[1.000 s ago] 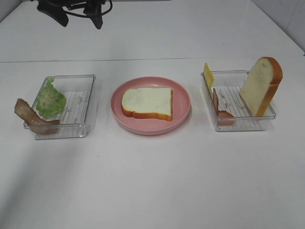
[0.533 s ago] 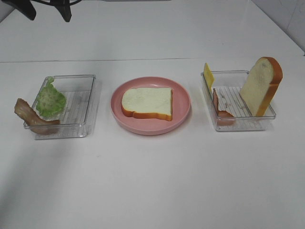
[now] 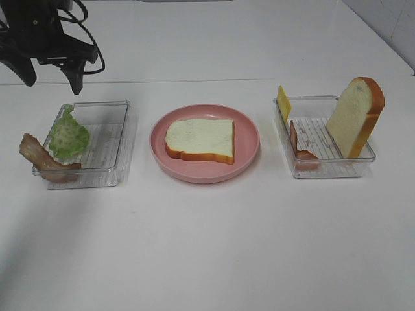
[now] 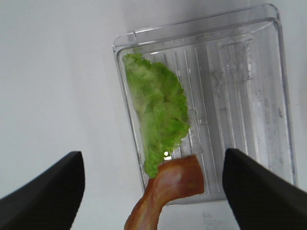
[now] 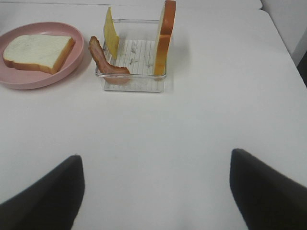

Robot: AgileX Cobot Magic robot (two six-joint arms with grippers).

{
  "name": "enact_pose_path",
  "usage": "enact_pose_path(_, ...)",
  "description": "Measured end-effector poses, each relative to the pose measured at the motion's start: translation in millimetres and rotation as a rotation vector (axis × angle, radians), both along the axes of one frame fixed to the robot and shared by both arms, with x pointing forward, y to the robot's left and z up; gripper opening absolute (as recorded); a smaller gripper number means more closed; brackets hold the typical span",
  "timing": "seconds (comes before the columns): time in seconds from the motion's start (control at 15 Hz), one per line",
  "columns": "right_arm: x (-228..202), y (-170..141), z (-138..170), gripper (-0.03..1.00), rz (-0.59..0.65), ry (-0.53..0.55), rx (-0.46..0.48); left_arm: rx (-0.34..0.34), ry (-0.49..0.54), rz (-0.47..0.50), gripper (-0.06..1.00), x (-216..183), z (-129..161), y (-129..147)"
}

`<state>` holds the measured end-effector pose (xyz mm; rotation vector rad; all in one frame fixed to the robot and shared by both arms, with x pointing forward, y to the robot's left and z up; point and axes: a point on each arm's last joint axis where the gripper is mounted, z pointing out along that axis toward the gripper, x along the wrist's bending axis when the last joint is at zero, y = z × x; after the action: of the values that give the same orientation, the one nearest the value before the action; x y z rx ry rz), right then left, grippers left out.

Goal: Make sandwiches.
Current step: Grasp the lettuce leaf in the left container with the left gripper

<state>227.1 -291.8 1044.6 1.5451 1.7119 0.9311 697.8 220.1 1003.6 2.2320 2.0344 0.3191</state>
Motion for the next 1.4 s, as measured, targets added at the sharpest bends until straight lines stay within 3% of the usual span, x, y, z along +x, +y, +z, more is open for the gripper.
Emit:
enact_pose_path(0.4,0,0,0,0.78,0.000,0.000,0.000,0.037,0.114,0.014,0.75,9,-57,0)
enact_pose_path(0.53,0,0,0,0.78,0.000,0.000,0.000,0.047,0.123,0.016,0.73,10,-62,0)
enact_pose_path(0.73,0,0,0,0.78,0.000,0.000,0.000,0.076,0.116,0.013,0.60,11,-61,3)
enact_pose_path(1.07,0,0,0,0.78,0.000,0.000,0.000,0.081,0.115,0.013,0.51,11,-61,3)
enact_pose_path(1.4,0,0,0,0.78,0.000,0.000,0.000,0.081,0.115,0.013,0.22,11,-61,3)
